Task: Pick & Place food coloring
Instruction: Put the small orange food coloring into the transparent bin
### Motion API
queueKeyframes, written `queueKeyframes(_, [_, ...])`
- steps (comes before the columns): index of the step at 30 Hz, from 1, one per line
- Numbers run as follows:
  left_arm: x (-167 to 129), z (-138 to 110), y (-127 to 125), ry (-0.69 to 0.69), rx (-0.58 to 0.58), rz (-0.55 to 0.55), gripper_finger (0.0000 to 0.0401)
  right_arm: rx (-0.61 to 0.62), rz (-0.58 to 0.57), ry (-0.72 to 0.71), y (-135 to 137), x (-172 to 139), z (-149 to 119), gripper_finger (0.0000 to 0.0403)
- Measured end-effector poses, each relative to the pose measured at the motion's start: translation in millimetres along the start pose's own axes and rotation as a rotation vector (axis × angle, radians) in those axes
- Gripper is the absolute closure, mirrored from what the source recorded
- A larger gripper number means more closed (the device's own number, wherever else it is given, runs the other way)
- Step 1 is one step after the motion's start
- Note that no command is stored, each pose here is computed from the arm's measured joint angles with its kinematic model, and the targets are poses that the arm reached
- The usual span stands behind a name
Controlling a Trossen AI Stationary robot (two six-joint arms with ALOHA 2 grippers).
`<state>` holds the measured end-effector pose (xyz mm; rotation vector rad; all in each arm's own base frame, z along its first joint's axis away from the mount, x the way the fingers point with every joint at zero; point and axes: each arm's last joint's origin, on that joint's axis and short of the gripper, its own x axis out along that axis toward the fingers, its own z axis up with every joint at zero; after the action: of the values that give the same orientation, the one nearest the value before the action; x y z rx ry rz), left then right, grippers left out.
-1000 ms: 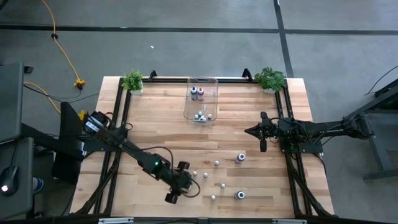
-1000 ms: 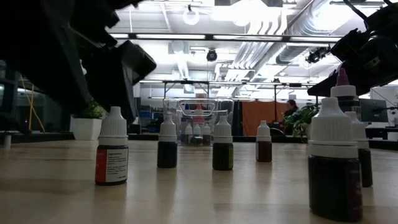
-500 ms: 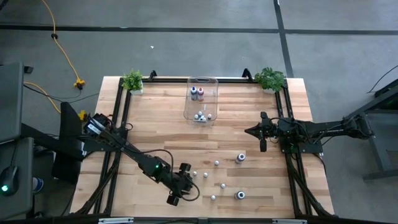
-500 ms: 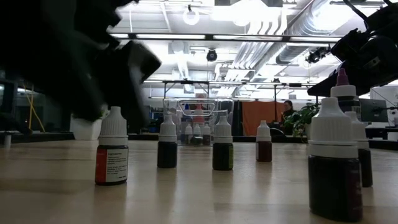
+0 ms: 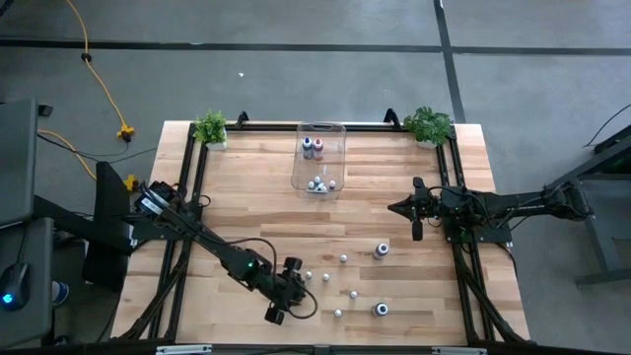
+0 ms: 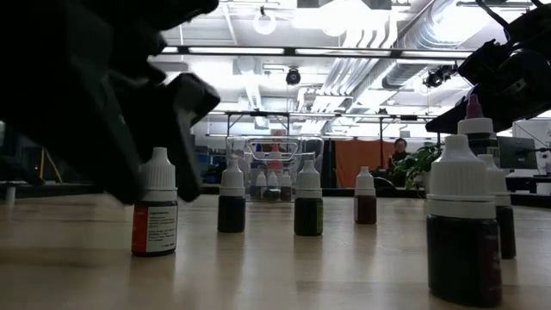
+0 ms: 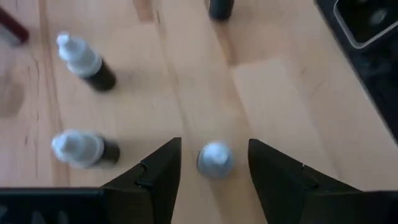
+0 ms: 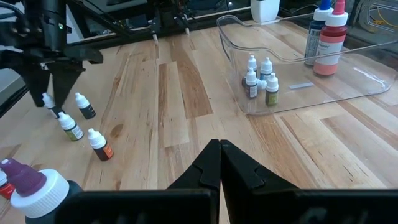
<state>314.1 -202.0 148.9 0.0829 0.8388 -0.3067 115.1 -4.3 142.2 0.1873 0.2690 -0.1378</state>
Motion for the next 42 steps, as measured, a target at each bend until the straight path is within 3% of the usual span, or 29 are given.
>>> queueKeyframes(9, [2, -2, -1, 0.014, -0.002, -0.028, 0.0287, 0.0, 0.0, -0.001, 0, 0, 0, 0.0402])
queueKeyframes(20, [-3, 18, -5, -0.039, -0.006, -0.041, 0.0326, 0.0, 0.0, 0.0, 0, 0, 0, 0.0402])
queueKeyframes(28, [-4, 15, -4, 0.008, 0.005, -0.035, 0.0373, 0.0, 0.0, 0.0, 0, 0, 0, 0.0402])
queueKeyframes(42, [-4, 14, -3, 0.012, 0.002, -0.005, 0.0351, 0.0, 0.0, 0.0, 0, 0, 0, 0.0402])
